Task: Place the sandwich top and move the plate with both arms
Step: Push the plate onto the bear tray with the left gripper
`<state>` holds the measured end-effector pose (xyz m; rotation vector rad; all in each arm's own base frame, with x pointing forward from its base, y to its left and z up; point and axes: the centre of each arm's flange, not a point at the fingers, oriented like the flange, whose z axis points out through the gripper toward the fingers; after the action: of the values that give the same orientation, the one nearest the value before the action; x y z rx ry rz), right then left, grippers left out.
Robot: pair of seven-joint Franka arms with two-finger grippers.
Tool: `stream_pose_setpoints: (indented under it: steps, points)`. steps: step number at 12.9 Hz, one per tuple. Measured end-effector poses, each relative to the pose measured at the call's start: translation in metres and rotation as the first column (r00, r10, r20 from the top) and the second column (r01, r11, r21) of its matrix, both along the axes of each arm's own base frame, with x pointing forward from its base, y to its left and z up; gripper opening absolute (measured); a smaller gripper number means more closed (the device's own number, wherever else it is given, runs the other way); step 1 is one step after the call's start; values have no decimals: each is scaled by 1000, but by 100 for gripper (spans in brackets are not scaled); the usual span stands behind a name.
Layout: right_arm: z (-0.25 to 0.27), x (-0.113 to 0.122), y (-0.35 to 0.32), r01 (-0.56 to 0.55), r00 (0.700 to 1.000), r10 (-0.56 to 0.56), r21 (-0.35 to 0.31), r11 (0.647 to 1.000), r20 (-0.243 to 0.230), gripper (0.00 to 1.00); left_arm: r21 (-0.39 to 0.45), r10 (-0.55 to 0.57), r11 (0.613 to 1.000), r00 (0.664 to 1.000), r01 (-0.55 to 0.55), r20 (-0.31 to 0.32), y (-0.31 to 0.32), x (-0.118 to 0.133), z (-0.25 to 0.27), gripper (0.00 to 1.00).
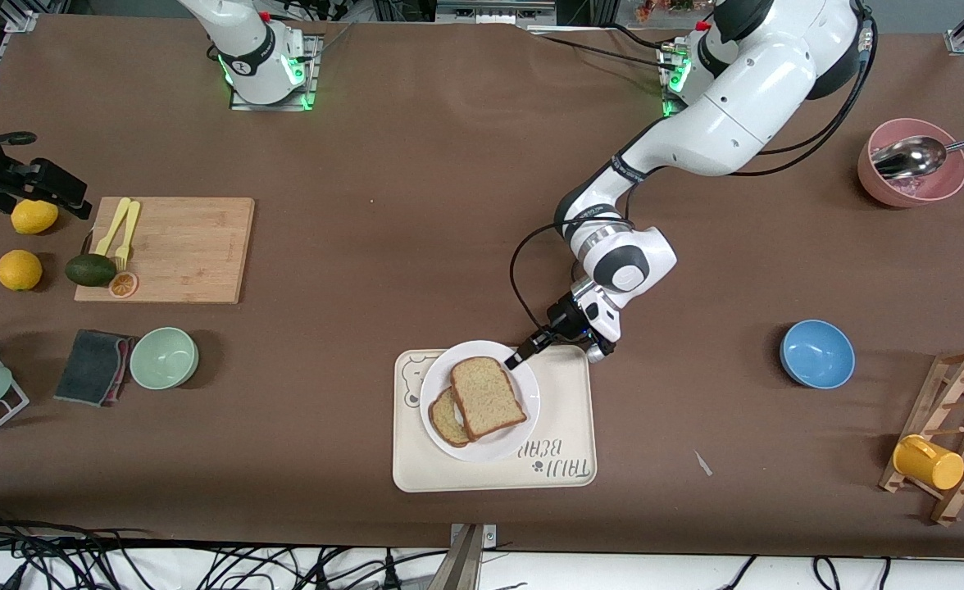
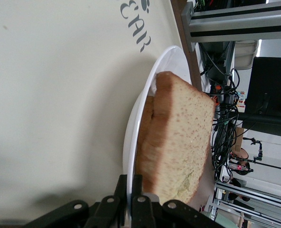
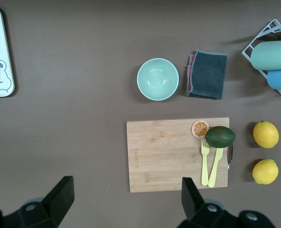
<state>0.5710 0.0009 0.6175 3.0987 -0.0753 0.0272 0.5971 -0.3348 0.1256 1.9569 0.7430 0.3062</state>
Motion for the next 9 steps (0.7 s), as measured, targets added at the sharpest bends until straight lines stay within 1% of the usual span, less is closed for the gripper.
stream_pose_setpoints:
  steps: [2,4,5,7,9]
  points:
    - [1,0,-3,4,1000,-4,-3,1000,1,100,-1,1,1000,1000,-1,3,0,1,1,25]
    - [1,0,-6,9,1000,-9,-5,1000,1,100,-1,0,1000,1000,0,5,0,1,1,47]
    - [0,0,-8,14,1000,-14,-6,1000,-2,100,0,0,1000,1000,0,6,0,2,2,56]
    - [-5,1,-12,20,1000,-20,-6,1000,-12,100,0,-1,1000,1000,1,10,0,2,3,80]
    - [-9,3,-13,22,1000,-22,-5,1000,-18,100,8,-5,1000,1000,5,11,1,0,4,82]
